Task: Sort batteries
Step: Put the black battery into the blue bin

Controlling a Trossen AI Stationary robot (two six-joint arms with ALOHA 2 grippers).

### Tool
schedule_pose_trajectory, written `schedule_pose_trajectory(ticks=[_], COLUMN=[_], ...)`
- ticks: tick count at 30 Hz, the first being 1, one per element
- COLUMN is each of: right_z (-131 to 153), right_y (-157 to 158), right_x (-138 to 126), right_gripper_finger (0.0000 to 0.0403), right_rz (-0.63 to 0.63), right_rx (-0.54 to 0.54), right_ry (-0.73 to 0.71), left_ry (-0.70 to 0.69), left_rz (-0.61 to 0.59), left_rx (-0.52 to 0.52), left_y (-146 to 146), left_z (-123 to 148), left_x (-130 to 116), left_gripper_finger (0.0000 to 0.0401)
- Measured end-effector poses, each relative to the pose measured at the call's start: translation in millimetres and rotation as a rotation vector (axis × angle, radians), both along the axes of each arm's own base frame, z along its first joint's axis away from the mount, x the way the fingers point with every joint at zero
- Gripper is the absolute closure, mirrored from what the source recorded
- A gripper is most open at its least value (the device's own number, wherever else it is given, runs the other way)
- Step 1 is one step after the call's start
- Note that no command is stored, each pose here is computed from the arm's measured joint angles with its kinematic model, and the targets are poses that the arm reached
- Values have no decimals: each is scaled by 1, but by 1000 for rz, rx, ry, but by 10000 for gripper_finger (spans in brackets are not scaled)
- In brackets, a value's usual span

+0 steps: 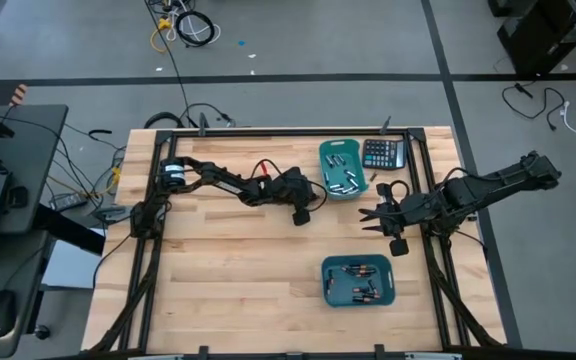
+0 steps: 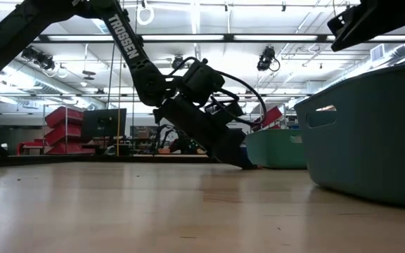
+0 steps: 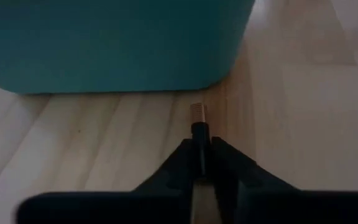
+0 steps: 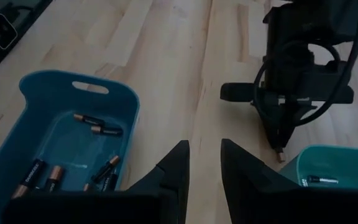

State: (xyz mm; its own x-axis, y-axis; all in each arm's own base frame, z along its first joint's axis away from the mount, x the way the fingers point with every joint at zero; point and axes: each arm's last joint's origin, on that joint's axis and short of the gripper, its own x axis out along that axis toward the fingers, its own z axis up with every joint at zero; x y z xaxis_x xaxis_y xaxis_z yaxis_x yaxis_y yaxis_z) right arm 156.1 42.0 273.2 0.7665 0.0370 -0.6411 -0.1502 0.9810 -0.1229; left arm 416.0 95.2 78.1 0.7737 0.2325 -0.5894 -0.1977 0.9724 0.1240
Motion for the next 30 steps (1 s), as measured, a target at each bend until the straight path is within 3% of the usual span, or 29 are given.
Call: schedule_pose_trajectory(ticks=[4,13,30], right_z=[-1,-1,1], right_y=[0,0,1], right_x=[0,0,2], right_gripper_finger=[325,325,325], right_rz=[-2,-1,2], right_rx=[1,2,7], right_ry=[3,-4,-32], left_ry=[13,18,181], left_rz=[12,23,30], left_rx=[-9,1,73], left_y=[1,-3,-14], left_z=[-1,1,47], left_x=[-1,-1,-21], left_gripper_finger=[386,386,388])
